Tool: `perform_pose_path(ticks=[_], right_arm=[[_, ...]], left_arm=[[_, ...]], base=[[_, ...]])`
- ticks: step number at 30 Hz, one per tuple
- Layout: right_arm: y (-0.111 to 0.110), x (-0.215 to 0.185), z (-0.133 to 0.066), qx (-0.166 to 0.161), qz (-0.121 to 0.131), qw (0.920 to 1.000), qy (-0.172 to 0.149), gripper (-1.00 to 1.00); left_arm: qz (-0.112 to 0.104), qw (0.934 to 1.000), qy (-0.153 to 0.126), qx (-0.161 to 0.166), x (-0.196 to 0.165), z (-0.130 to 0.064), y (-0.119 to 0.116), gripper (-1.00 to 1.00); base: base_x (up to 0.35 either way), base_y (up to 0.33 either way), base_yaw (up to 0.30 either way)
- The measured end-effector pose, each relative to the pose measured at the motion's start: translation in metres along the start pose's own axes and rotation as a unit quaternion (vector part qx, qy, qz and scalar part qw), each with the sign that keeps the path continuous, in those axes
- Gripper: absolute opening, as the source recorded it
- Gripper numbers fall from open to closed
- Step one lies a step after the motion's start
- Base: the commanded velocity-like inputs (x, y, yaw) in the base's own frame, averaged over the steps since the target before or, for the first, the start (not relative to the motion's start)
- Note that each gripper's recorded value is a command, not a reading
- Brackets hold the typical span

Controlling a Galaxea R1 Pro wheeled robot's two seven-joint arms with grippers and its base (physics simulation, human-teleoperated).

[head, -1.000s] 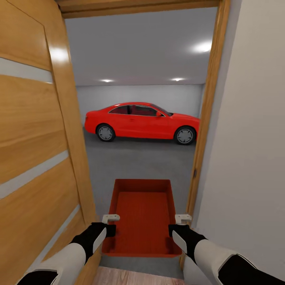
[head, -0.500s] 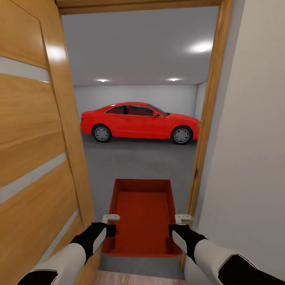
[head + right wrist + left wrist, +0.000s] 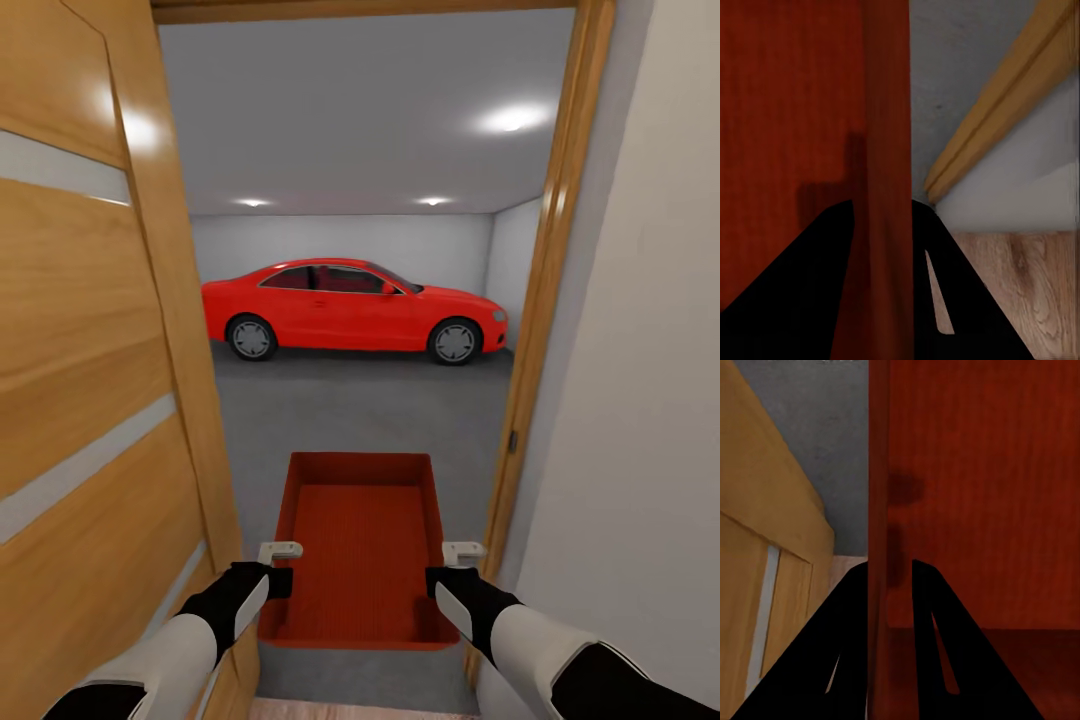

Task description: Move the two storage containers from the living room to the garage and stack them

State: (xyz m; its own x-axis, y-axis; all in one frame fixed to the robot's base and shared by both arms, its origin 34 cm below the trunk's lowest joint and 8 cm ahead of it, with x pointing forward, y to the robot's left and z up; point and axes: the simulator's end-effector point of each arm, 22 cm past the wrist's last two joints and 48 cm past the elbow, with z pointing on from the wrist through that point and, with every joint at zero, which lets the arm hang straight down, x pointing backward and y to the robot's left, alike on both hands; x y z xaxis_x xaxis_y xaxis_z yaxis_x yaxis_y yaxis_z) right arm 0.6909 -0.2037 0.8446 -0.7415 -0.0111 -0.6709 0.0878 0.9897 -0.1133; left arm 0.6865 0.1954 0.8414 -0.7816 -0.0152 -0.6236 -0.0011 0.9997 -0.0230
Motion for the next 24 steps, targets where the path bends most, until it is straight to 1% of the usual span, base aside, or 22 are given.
perform_pose_path(ticks=[9,24], right_arm=[[0.0,-0.0001,0.0,0.0,0.0,1.0,0.0,-1.0],[0.0001,0.0,0.0,0.0,0.0,1.0,0.0,-1.0]], left_arm=[[0.0,1.0,0.0,0.0,-0.0001,0.0,0.0,-1.0],[0.0,1.0,0.0,0.0,0.0,0.0,0.0001,-1.0]], base=[[0.0,0.0,-0.207],[0.0,0.0,-0.009]])
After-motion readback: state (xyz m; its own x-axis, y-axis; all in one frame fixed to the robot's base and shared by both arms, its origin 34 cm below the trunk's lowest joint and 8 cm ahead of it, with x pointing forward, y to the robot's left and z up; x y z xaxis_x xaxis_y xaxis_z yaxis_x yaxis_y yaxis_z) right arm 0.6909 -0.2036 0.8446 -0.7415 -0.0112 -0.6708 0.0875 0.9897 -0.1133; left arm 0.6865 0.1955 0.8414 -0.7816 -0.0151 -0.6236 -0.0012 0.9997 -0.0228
